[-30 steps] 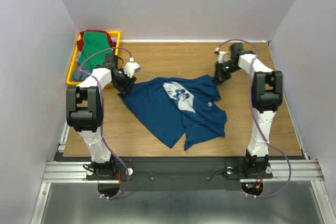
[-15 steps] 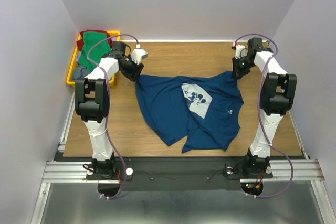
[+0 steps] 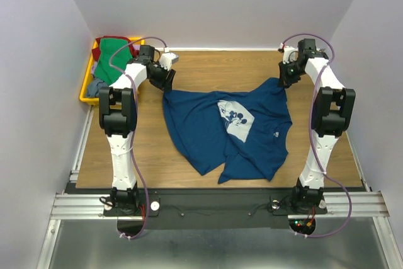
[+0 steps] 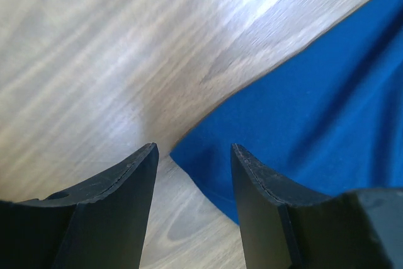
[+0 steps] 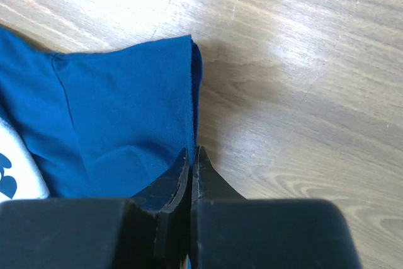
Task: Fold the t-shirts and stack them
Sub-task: Flatten the tshirt out
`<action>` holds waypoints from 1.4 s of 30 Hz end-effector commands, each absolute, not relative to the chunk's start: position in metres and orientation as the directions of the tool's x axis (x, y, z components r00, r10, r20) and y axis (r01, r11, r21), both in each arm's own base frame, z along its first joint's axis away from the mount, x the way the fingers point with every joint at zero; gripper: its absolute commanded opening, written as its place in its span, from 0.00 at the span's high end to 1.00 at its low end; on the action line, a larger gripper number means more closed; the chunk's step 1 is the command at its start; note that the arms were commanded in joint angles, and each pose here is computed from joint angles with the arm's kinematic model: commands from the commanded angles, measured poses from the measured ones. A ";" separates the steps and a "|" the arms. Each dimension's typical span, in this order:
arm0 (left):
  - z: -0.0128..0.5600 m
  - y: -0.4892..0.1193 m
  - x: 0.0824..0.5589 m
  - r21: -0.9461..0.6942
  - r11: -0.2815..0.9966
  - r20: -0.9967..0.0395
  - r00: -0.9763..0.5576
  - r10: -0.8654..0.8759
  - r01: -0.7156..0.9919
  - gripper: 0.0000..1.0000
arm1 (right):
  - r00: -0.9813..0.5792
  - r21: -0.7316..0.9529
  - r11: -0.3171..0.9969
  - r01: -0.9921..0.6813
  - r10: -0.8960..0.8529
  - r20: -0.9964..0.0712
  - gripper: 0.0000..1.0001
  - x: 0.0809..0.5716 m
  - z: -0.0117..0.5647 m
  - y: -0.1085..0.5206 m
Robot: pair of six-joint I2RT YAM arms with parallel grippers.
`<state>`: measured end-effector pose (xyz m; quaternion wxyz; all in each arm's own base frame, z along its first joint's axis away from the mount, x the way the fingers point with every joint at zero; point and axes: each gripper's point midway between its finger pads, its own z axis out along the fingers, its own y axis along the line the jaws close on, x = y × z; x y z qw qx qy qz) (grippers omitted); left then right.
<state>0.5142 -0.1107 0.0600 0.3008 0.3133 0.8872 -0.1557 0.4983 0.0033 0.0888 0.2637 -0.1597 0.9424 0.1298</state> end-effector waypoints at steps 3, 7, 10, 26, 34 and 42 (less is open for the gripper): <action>0.056 -0.106 0.516 -0.057 0.774 -0.606 -0.638 0.475 0.631 0.40 | -0.770 0.139 0.917 -0.373 -0.223 -0.598 0.99 0.517 0.110 0.001; 0.038 -0.104 0.508 -0.022 0.766 -0.564 -0.641 0.521 0.643 0.43 | -0.771 0.142 0.918 -0.370 -0.218 -0.598 0.99 0.517 0.111 0.001; 0.029 -0.105 0.503 0.012 0.753 -0.533 -0.633 0.561 0.658 0.50 | -0.767 0.136 0.918 -0.372 -0.222 -0.603 0.99 0.518 0.113 0.001; 0.340 -0.113 0.604 0.205 0.816 -0.944 -0.113 0.311 0.540 1.00 | -0.370 -0.160 0.970 -0.183 -0.218 -0.903 0.99 0.618 0.303 -0.043; 0.612 -0.066 0.525 0.289 0.921 -0.814 0.572 0.095 0.259 1.00 | 0.287 -0.205 0.971 0.120 -0.232 -0.930 0.99 0.588 0.545 -0.066; 0.628 -0.059 0.473 0.480 0.842 -0.721 0.657 0.220 0.245 1.00 | 0.352 -0.318 0.948 0.029 -0.307 -0.884 0.99 0.547 0.567 -0.041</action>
